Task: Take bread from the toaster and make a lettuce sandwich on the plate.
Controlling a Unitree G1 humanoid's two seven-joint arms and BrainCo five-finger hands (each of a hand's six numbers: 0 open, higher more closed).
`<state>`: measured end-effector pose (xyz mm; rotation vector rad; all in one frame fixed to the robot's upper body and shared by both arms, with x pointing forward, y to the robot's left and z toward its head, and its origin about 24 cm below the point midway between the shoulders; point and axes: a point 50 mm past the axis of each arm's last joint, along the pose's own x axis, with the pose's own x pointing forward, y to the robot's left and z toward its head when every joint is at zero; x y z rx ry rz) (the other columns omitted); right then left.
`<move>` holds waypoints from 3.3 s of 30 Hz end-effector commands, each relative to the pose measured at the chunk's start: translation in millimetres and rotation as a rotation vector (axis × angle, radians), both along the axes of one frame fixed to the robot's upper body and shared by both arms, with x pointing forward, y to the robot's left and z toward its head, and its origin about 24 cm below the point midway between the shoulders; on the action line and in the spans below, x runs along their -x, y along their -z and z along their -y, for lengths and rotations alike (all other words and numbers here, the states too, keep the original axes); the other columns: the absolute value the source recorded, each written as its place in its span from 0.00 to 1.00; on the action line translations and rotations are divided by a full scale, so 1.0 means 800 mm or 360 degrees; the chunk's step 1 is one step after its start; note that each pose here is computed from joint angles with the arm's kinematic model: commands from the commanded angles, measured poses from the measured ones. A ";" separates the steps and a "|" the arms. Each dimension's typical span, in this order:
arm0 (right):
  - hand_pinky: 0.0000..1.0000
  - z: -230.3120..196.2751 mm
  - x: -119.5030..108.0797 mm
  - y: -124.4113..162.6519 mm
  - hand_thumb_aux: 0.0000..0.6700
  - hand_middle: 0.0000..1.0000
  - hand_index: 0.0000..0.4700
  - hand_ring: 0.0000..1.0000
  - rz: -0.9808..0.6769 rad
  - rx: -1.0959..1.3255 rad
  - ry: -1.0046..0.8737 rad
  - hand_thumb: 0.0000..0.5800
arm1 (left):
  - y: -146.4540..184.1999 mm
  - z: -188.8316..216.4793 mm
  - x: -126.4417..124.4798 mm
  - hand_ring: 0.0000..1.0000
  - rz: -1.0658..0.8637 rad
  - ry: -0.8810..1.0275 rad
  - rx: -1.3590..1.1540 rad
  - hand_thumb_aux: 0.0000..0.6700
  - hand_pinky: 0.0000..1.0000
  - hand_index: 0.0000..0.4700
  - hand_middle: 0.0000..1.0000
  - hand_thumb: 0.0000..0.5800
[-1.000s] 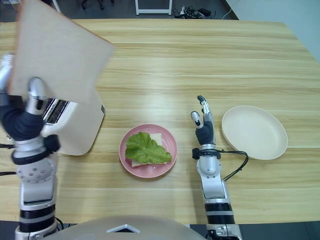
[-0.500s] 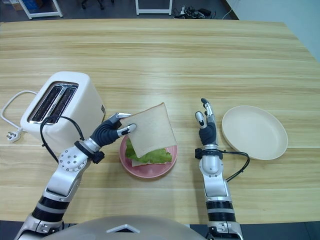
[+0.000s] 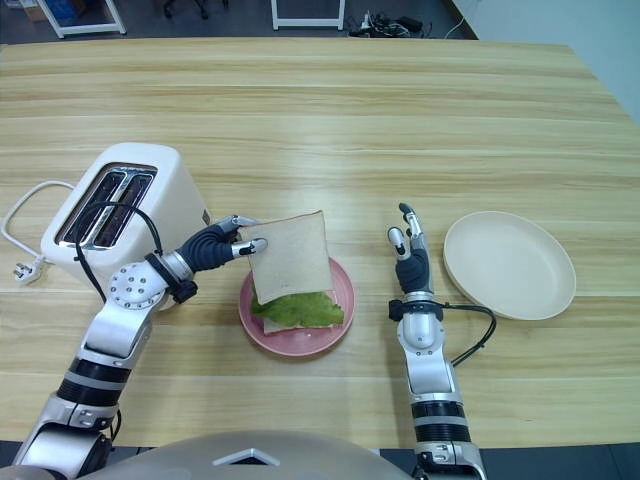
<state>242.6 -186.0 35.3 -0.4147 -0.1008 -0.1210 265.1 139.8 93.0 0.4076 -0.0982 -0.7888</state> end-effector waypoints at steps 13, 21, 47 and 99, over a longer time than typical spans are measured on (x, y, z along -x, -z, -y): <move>0.00 -0.006 0.000 0.008 0.00 0.00 0.00 0.00 -0.0044 0.0018 -0.0039 0.00 | 0.050 0.017 -0.004 1.00 -0.0322 0.0230 -0.0128 1.00 1.00 1.00 1.00 1.00; 0.00 -0.043 0.030 -0.031 0.00 0.00 0.00 0.00 0.0407 0.0674 -0.0291 0.00 | 0.070 0.007 -0.012 1.00 -0.0359 0.0151 -0.0276 1.00 1.00 1.00 1.00 1.00; 0.00 -0.088 0.128 0.092 0.00 0.00 0.00 0.00 -0.0223 0.1879 -0.1536 0.00 | 0.077 -0.001 -0.008 1.00 -0.0312 0.0134 -0.0380 1.00 1.00 1.00 1.00 1.00; 0.96 -0.014 0.080 -0.051 0.60 0.96 0.60 0.96 0.0582 0.1248 -0.0355 0.84 | 0.026 -0.052 0.051 1.00 0.0555 -0.0817 -0.0355 1.00 1.00 1.00 1.00 1.00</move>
